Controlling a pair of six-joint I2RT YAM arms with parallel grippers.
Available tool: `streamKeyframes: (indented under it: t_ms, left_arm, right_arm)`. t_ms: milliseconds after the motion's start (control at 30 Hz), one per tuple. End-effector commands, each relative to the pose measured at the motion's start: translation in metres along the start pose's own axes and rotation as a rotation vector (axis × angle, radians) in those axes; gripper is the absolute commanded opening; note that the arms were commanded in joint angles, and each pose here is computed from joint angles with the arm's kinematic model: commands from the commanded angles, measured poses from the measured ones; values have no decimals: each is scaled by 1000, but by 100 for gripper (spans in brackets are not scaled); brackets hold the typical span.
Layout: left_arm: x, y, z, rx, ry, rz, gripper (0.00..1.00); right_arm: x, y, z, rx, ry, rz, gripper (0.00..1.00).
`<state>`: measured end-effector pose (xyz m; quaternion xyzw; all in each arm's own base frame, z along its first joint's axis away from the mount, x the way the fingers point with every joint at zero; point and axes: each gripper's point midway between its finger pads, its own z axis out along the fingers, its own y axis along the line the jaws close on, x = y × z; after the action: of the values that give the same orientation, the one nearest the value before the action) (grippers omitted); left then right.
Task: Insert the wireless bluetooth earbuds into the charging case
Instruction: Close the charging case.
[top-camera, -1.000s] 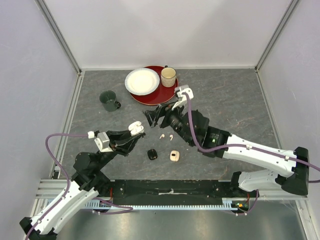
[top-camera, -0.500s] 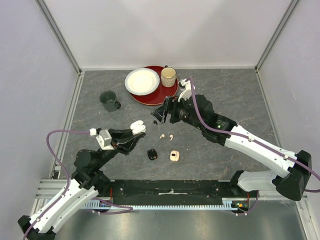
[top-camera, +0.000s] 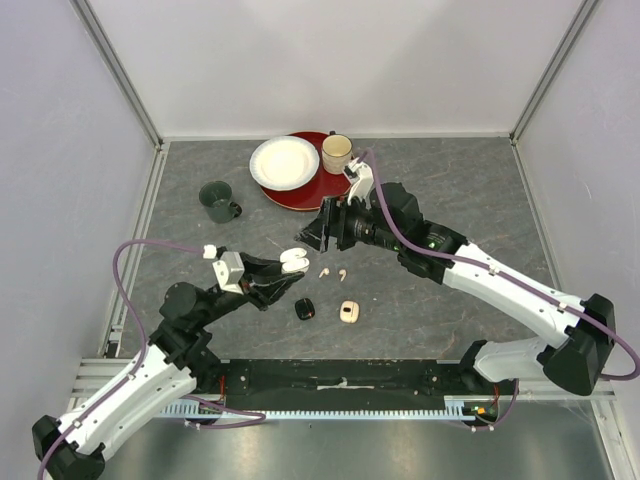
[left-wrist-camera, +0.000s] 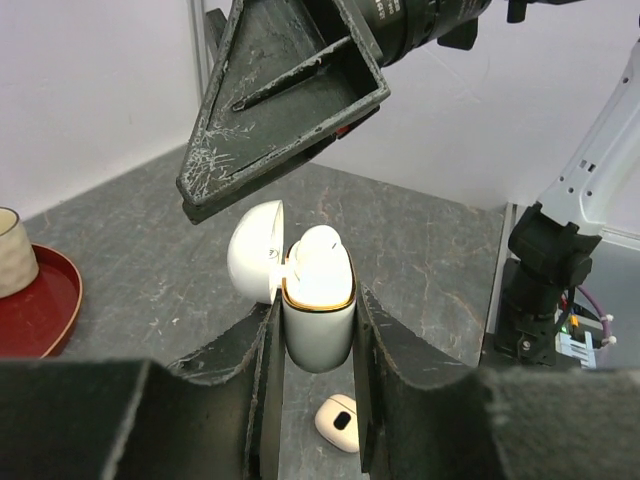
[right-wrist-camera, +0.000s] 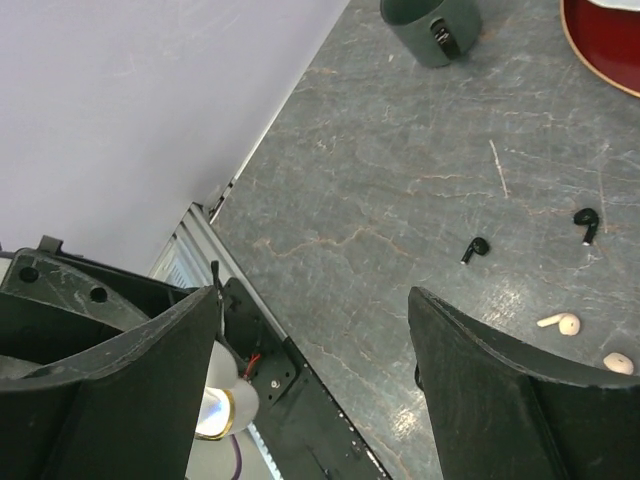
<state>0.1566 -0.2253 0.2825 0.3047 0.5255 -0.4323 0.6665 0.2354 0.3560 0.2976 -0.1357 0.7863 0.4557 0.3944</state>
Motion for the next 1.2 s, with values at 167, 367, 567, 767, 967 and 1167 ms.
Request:
streamKeyframes:
  t_ms: [167, 367, 567, 767, 967, 1167]
  left_arm:
    - [-18, -14, 12, 89, -22, -26, 2]
    - [-15, -13, 15, 93, -18, -29, 2]
    - [-14, -7, 17, 64, -23, -30, 2]
    - [-9, 8, 25, -18, -2, -98, 2]
    - [-9, 11, 32, -25, 9, -117, 2]
    - [-9, 28, 32, -123, -3, -144, 2]
  right_arm:
    - [6, 12, 4, -68, 42, 14, 83]
    - [23, 5, 8, -67, 93, 30, 83]
    - [36, -1, 2, -64, 121, 36, 84]
    - [44, -6, -4, -55, 133, 26, 83]
    - [40, -9, -9, -35, 107, 12, 83]
    - [40, -13, -10, -14, 108, 7, 82]
